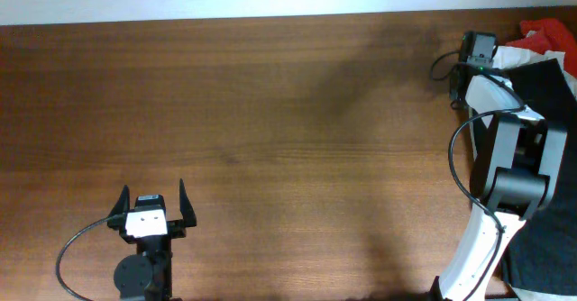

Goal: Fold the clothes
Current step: 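Reach the right gripper to the black shorts on the clothes pile and grasp them, then pull the black shorts left with the right gripper and lay them flat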

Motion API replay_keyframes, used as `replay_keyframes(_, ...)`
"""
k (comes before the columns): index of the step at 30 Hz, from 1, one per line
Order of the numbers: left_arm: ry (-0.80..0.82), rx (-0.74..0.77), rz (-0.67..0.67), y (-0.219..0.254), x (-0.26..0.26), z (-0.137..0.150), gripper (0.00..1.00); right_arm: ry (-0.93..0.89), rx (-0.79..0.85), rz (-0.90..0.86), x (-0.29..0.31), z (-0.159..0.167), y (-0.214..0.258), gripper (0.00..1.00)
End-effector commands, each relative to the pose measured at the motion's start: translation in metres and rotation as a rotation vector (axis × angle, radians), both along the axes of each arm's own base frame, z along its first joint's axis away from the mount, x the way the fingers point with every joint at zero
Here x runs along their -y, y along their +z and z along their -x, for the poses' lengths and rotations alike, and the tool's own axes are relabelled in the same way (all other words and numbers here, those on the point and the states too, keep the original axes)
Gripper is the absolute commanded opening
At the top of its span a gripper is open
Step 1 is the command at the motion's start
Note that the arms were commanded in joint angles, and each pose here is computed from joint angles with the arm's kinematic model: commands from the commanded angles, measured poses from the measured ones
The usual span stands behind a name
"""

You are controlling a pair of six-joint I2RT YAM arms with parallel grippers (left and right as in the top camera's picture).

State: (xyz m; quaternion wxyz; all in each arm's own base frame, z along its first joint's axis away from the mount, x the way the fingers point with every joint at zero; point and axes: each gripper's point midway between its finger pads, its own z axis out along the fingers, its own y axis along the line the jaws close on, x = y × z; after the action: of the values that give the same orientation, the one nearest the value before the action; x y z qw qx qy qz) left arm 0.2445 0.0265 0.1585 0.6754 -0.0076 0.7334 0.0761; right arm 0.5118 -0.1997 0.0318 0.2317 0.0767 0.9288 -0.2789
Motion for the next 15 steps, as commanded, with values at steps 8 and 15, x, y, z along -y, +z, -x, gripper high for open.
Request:
replay_keyframes(8,-0.013,-0.003,-0.016,-0.002,0.002,0.000,0.99,-0.127,0.285,0.013,0.010,-0.006,0.116,0.04)
replay_keyframes(15,-0.013,-0.003,-0.016,-0.002,0.002,0.000,0.99,-0.081,0.433,-0.066,-0.014,-0.003,0.182,0.04)
